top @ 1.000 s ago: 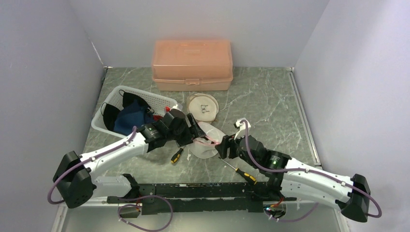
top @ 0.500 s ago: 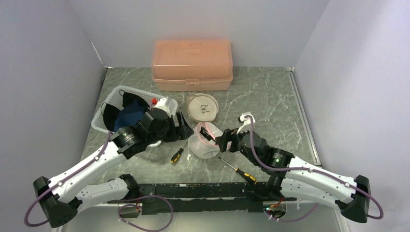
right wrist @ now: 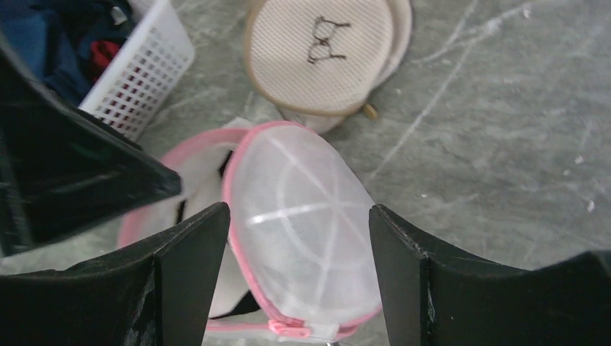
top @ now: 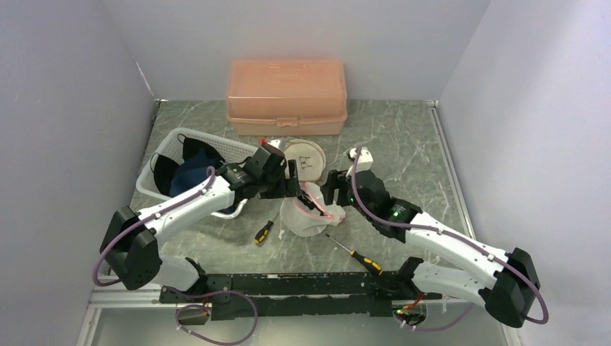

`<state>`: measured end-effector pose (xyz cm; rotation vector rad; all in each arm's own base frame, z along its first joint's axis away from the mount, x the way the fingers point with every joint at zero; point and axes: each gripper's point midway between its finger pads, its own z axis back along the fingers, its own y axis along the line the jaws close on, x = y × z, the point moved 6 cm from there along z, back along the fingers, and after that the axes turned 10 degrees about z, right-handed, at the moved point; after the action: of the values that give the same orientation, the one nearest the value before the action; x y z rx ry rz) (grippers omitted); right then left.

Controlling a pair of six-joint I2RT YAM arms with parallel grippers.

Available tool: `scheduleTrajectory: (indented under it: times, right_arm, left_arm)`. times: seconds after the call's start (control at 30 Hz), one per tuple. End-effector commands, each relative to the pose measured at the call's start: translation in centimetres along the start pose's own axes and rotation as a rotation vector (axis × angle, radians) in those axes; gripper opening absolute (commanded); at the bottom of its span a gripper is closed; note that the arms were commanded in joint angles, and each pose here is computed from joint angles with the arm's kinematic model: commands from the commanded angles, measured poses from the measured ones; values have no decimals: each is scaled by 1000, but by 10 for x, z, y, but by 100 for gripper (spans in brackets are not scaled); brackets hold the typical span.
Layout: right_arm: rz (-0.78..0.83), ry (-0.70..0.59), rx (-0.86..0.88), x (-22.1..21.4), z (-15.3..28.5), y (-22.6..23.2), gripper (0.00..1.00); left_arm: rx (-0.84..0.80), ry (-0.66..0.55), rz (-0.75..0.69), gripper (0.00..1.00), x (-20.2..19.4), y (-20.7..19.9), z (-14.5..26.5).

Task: Unzip the laundry bag and remove the bra
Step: Unzip the laundry bag at the center of the board, then open the laundry bag at the center of the board.

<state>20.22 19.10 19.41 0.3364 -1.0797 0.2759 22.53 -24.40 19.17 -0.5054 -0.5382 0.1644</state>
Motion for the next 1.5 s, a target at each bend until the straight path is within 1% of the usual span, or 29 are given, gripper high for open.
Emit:
scheduleTrajectory:
  times: [0.0,0.1,0.13,0.17,0.2,0.27,0.3,0.33,0.4,0.47,0.67,0.93,1.03,1.27,1.37,1.47]
  right_arm:
    - [32,-40,88,35,-1,19,75]
    - [44,0,103,36,-8,25,75]
    - [51,19,102,34,-11,26,75]
    - [56,34,101,34,-12,27,75]
    - [64,55,105,34,-15,29,74]
    - [76,91,102,34,-19,31,74]
    - [79,102,108,36,-20,34,73]
    - [82,115,110,36,-22,35,73]
    - [88,138,115,37,-25,38,72]
    - [97,162,119,38,-30,41,71]
    - [137,247,136,32,-45,50,68]
    - [296,344,125,15,-55,71,65]
    - [341,367,80,8,-58,70,61]
    - [384,402,-60,-3,-65,56,37]
    - [374,370,-76,0,-63,56,22]
    - [347,306,-82,11,-57,56,3]
  left_arm:
    - [-84,-19,-4,82,8,-7,0]
    - [-90,11,-5,80,3,-5,-9]
    - [-89,20,-5,77,1,-4,-12]
    - [-86,26,-8,72,-2,-2,-15]
    - [-84,28,-10,63,-3,0,-17]
    - [-84,30,-14,42,-7,5,-19]
    - [-90,23,-15,34,-9,8,-20]
    - [-89,23,-17,27,-14,14,-22]
    - [-120,4,-13,17,-18,17,-23]
    - [-143,-7,-9,12,-22,21,-24]
    - [-197,-14,17,5,-31,26,-25]
    - [-247,-19,41,5,-32,22,-21]
    - [-253,-16,41,5,-32,21,-19]
    - [-260,-16,46,4,-34,23,-17]
    - [-261,-14,49,3,-35,24,-18]
    - [-266,-13,56,3,-36,24,-18]
